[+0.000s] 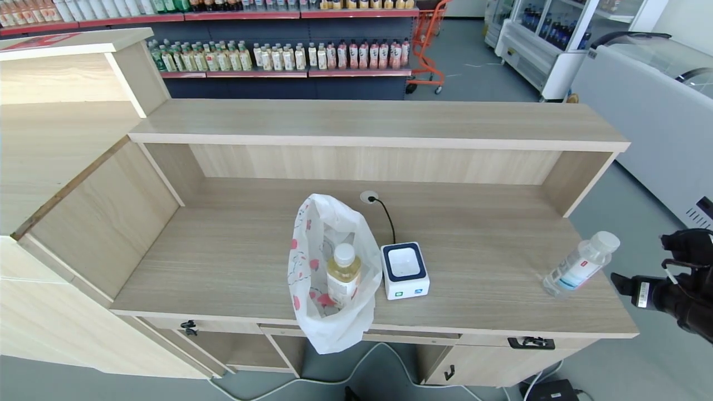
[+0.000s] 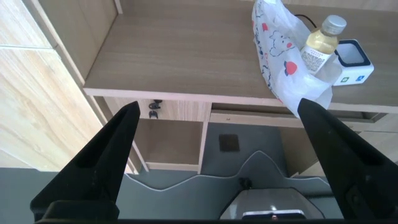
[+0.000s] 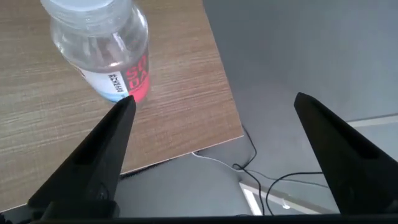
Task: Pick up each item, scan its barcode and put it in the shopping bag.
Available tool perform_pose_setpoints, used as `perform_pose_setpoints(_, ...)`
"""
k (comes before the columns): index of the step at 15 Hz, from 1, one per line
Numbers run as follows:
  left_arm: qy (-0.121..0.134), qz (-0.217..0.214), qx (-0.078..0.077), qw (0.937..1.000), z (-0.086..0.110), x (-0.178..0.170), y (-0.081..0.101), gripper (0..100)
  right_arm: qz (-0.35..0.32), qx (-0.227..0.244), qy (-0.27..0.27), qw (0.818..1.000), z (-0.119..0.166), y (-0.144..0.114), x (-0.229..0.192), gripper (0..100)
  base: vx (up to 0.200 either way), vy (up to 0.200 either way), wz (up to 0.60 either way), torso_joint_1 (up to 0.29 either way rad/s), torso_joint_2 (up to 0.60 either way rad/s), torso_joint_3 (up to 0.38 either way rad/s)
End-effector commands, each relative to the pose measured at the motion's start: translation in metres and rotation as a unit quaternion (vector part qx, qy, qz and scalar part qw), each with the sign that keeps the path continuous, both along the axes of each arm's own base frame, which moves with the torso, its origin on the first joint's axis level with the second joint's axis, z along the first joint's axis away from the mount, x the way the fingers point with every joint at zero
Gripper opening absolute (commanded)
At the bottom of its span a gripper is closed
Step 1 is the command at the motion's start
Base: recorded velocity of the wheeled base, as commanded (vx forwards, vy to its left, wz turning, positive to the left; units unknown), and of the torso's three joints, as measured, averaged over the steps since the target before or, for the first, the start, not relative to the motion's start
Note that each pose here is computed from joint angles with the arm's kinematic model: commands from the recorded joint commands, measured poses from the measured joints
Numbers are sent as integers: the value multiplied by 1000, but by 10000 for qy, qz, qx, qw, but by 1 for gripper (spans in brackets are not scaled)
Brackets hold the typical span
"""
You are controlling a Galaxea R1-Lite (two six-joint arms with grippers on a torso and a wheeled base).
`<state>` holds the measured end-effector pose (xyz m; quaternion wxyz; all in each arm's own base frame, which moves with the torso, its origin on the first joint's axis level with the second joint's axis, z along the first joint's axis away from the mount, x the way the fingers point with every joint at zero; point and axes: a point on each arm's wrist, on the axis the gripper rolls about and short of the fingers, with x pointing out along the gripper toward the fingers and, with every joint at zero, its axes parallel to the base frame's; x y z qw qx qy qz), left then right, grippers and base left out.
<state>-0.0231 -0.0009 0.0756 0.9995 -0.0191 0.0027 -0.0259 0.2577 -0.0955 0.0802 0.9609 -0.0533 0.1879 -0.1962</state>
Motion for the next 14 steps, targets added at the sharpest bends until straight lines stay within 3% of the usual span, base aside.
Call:
perform_pose_setpoints(1,1,-1,-1,10000,0,0,0,100,99,119,290,9995,-26,3,10,100,0,0,0,0,0,0)
perform_pose_setpoints(14,1,-1,-1,10000,0,0,0,100,555,96,-350,9978,-47,25,43,100,0,0,0,0,0,0)
